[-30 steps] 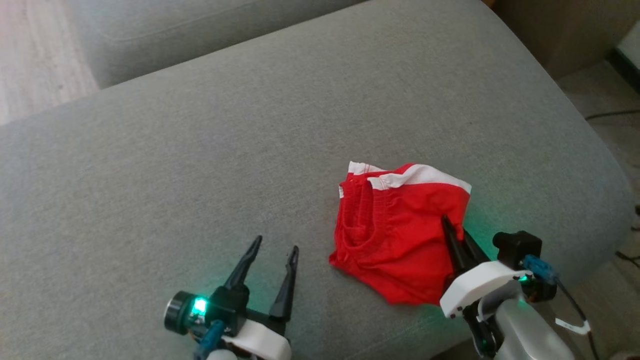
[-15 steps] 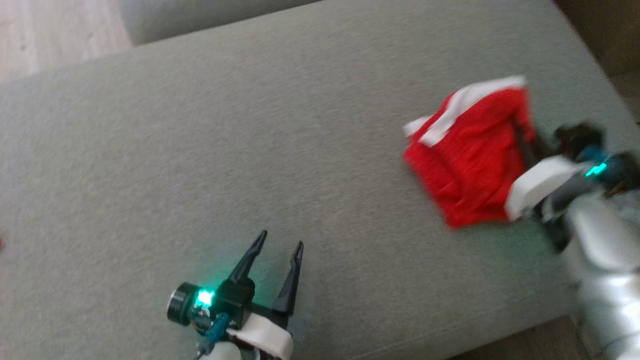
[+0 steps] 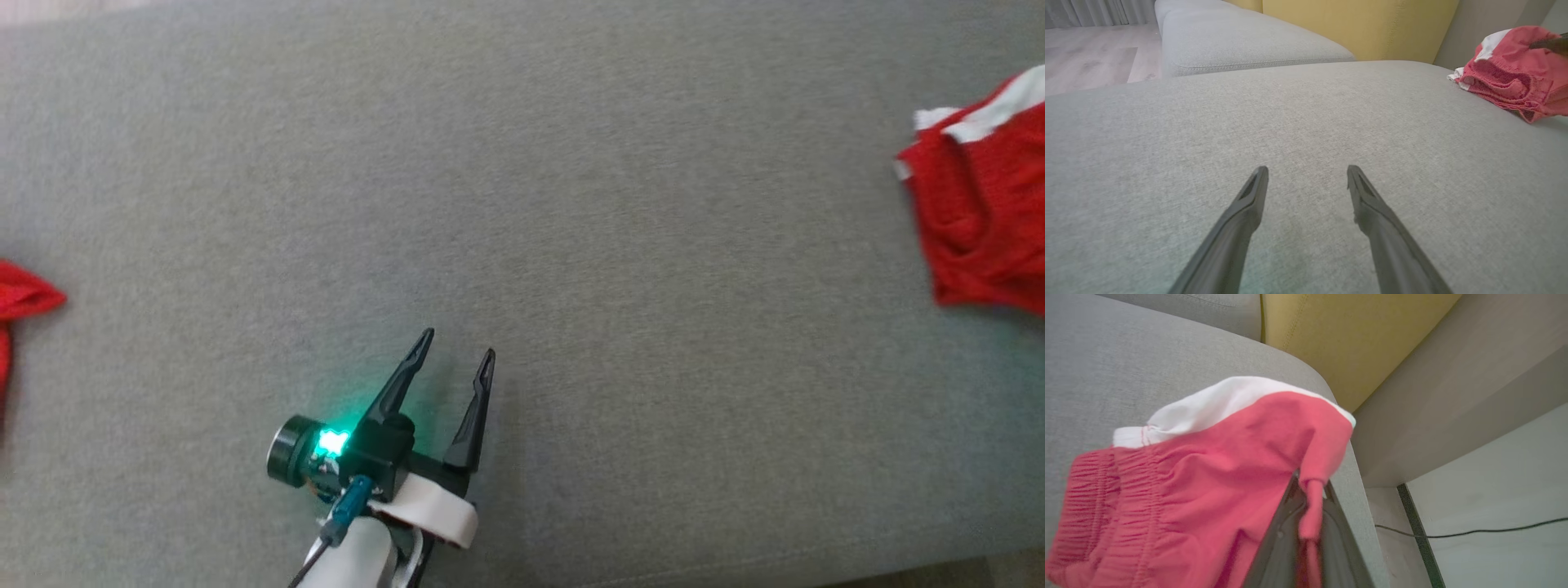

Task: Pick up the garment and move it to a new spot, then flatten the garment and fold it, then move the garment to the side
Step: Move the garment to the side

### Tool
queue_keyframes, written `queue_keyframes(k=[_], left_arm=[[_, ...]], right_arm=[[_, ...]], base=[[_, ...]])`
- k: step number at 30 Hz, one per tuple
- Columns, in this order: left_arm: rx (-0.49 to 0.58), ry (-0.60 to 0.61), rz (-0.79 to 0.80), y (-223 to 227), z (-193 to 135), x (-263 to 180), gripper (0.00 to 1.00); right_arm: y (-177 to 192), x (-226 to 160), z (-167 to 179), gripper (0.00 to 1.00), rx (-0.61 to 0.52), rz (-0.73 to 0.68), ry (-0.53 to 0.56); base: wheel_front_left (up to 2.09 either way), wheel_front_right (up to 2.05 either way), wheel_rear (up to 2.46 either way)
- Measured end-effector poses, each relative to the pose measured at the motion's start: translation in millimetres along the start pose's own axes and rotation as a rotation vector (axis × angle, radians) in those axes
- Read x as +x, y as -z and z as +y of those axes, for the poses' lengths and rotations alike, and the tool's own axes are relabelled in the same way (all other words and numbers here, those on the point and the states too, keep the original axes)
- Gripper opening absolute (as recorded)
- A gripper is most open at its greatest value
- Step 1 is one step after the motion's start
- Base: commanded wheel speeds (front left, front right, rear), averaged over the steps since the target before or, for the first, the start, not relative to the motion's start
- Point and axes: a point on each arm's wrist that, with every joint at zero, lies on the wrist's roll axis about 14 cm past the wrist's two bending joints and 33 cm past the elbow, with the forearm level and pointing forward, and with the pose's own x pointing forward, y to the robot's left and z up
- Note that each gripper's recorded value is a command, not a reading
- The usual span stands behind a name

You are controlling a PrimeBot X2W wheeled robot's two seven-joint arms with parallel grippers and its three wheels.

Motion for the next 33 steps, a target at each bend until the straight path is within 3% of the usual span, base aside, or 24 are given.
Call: queue_keyframes(k=[3,4,5,10,15,20,21,25,33], left_arm=[[0.000,-0.020,0.006,2,8,0,1.00],[-0.002,-0.026,0.009,4,10,0,1.00],[-0.004,-0.033,0.012,5,12,-1,1.00],[-0.005,-0.054,0.009,4,19,-1,1.00],[0.006,-0.102,-0.019,-6,31,-4,1.00],[0.020,-0.171,-0.063,-23,47,-11,1.00],[0.024,-0.207,-0.088,-32,55,-15,1.00],[0.020,-0.295,-0.109,-38,75,-34,1.00],[0.021,-0.404,-0.152,-52,100,-61,1.00]], right_arm=[[0,9,-7,0.00,0.003,0.016,0.022],[0,11,-10,0.38,0.007,0.024,0.030],[0,13,-14,0.98,0.012,0.028,0.042],[-3,16,-32,1.00,0.044,0.024,0.099],[-48,13,-38,1.00,0.089,-0.179,0.138],[-97,6,23,1.00,0.192,-0.360,0.036],[-118,-2,46,1.00,0.234,-0.426,-0.004],[-149,-30,96,1.00,0.315,-0.549,-0.104],[-103,-70,156,1.00,0.434,-0.508,-0.224]], base=[[0.00,0.00,0.00],[0.00,0.00,0.00],[0.00,0.00,0.00],[0.00,0.00,0.00],[0.00,0.00,0.00],[0.00,0.00,0.00],[0.00,0.00,0.00],[0.00,0.00,0.00],[0.00,0.00,0.00]])
